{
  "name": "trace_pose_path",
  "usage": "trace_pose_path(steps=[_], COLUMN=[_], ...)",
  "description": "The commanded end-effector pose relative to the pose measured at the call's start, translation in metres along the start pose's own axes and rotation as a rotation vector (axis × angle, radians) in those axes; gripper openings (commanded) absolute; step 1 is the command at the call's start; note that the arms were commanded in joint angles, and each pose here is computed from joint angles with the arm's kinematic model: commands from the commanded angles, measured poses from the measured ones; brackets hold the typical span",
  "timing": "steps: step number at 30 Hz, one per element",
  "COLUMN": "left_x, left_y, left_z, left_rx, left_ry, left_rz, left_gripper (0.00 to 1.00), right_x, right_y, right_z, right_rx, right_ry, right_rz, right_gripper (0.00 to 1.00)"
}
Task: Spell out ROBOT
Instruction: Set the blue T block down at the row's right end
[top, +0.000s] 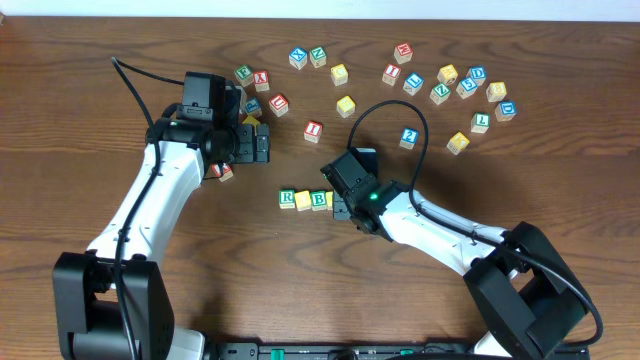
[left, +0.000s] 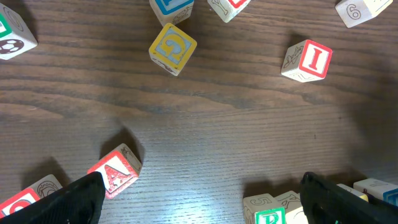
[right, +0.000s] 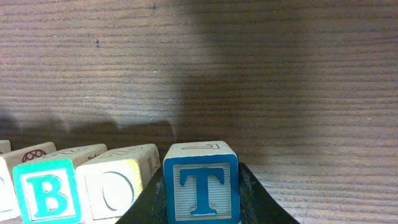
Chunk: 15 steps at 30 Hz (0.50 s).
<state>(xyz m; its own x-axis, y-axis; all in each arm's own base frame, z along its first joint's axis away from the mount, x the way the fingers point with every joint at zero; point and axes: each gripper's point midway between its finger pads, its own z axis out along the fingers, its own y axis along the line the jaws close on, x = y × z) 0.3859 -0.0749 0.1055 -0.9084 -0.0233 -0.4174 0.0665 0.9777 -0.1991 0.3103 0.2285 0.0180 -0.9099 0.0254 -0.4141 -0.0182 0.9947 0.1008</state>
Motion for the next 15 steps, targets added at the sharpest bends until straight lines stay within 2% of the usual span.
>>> trace_pose_path(steps=[1, 15], left_x=[0.0037, 0.0037], left_y=[-0.0014, -0.0014], left_z=[0.0015, 0.0015], left_rx=[0.011, 0.011], left_ry=[0.012, 0.012], left_rz=[0.015, 0.015], left_gripper=[0.98, 0.98], right_x=[0.0056, 0.0077], right_y=[-0.003, -0.0035], right_z=[0.0033, 0.0077], right_rx=[0.019, 0.024], right_ry=[0.003, 0.01], right_rz=[-0.024, -0.026], right_gripper=[0.13, 0.13])
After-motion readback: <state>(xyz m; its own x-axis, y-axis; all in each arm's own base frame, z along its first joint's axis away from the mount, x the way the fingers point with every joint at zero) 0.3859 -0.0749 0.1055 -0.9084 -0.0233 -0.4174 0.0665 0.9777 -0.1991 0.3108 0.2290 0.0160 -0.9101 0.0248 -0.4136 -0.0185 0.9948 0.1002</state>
